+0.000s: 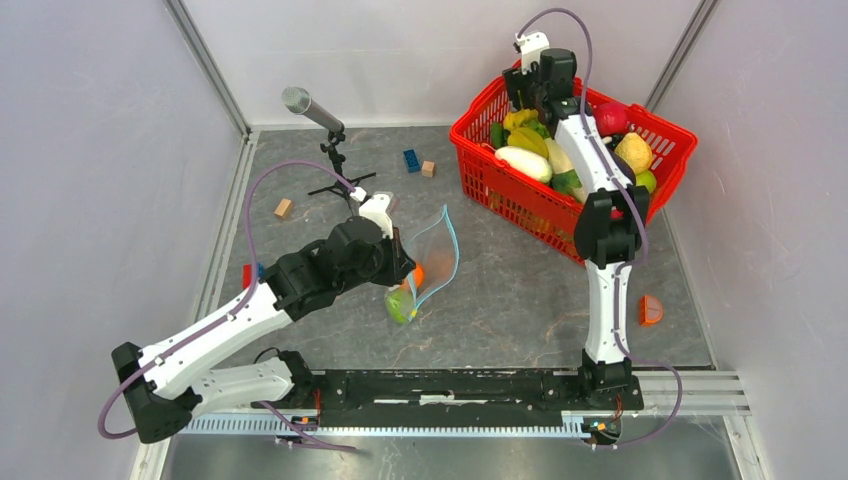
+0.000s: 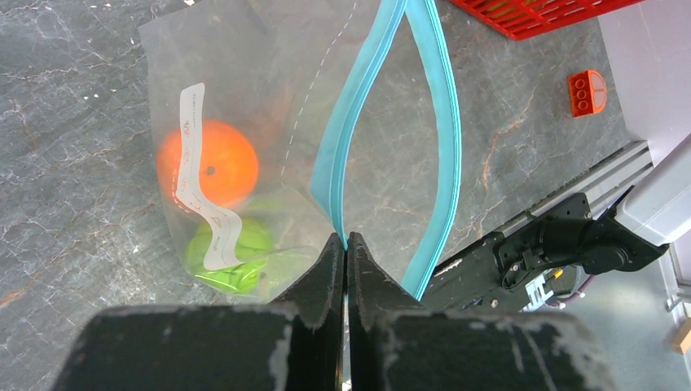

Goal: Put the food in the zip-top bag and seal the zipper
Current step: Pick up the fake fruit from the bin.

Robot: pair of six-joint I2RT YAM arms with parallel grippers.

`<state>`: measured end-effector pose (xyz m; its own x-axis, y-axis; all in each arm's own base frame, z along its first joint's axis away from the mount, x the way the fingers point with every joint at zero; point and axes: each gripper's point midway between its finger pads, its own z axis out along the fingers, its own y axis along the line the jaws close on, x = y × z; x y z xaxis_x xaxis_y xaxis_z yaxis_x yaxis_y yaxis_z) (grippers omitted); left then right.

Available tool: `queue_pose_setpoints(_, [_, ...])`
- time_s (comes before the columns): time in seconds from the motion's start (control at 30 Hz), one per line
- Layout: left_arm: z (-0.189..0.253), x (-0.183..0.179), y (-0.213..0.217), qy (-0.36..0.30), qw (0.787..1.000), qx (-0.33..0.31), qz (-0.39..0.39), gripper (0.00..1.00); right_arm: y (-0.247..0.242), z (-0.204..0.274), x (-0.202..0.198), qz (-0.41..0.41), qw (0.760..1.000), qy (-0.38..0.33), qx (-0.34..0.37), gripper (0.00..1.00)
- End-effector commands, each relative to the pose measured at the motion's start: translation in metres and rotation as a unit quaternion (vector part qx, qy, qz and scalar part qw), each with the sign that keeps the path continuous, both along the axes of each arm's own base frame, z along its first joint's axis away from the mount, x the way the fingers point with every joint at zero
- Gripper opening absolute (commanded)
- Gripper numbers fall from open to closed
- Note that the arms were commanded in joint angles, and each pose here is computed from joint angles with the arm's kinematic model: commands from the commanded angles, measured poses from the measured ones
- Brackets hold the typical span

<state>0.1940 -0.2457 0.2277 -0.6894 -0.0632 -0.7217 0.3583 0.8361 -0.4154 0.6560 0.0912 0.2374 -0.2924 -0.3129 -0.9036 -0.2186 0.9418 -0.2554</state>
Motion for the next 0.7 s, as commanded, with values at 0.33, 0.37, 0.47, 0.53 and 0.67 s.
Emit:
queue_pose_setpoints(0.33, [0.01, 0.001, -0.008, -0.013, 1.0, -0.01, -0.022, 0.02, 0.018, 0.071, -0.005, 0.037, 0.995, -0.082, 0.049, 0.43])
queue_pose_setpoints(0.37, [0.01, 0.0, -0.007, -0.012, 1.0, -0.011, -0.022, 0.02, 0.019, 0.081, -0.008, 0.038, 0.994, -0.088, 0.053, 0.42])
queue_pose_setpoints(0.47, [0.009, -0.001, -0.007, -0.011, 1.0, -0.013, -0.022, 0.02, 0.019, 0.108, -0.024, 0.043, 0.992, -0.103, 0.063, 0.39])
queue_pose_setpoints(0.53, [0.009, -0.002, -0.006, -0.01, 1.0, -0.015, -0.021, 0.02, 0.018, 0.122, -0.036, 0.044, 0.99, -0.114, 0.072, 0.39])
queue_pose_setpoints(0.67, [0.007, -0.002, -0.005, -0.01, 1.0, -0.016, -0.019, 0.02, 0.019, 0.137, -0.059, 0.052, 0.989, -0.112, 0.085, 0.39])
